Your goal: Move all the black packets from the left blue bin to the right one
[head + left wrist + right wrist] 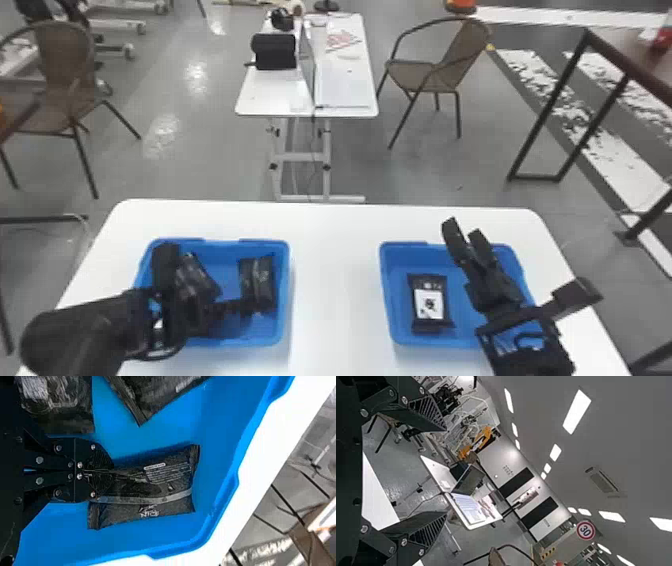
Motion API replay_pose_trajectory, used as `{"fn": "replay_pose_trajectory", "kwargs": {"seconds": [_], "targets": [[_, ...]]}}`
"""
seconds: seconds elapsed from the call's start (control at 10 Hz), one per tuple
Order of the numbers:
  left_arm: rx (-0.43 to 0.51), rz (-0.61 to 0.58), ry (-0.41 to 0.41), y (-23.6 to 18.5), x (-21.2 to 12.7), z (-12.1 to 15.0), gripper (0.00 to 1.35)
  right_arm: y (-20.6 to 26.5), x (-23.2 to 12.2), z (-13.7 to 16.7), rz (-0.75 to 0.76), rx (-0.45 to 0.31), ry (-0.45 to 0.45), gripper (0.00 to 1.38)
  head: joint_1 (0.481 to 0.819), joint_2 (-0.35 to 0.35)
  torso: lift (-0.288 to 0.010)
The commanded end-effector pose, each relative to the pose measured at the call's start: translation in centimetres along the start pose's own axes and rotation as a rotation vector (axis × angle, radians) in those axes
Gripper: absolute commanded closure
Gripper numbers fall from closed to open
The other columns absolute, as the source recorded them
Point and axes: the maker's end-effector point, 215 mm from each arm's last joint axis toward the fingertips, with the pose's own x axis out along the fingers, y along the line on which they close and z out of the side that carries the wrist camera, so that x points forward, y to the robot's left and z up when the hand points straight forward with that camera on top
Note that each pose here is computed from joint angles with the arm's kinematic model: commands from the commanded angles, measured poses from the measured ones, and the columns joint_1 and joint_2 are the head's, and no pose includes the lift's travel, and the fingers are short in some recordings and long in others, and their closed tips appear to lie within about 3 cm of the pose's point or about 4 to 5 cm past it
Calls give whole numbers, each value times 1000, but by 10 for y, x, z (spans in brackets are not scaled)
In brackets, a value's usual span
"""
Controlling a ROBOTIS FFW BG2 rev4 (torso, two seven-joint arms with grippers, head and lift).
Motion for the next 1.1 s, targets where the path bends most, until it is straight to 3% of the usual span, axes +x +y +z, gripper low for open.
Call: {"fn": "replay_pose_trajectory", "kwargs": {"seconds": [0.0,0.5,0.7,1.0], "targets": [[78,-5,-62,-4,-13,17,1210,4,1,-3,6,5,4,294,695,-66,0],[232,-112,-179,-47,-65,24,1210,18,1,-10,35,26,11,294,695,-48,0],[336,-143,-167,-67,-78,26,1210,33,11,-11,79,34,14,294,695,-49,0],[342,-163,-180,-86,-88,19,1210,37,10,-15,86,49,22,294,695,-48,0]]}}
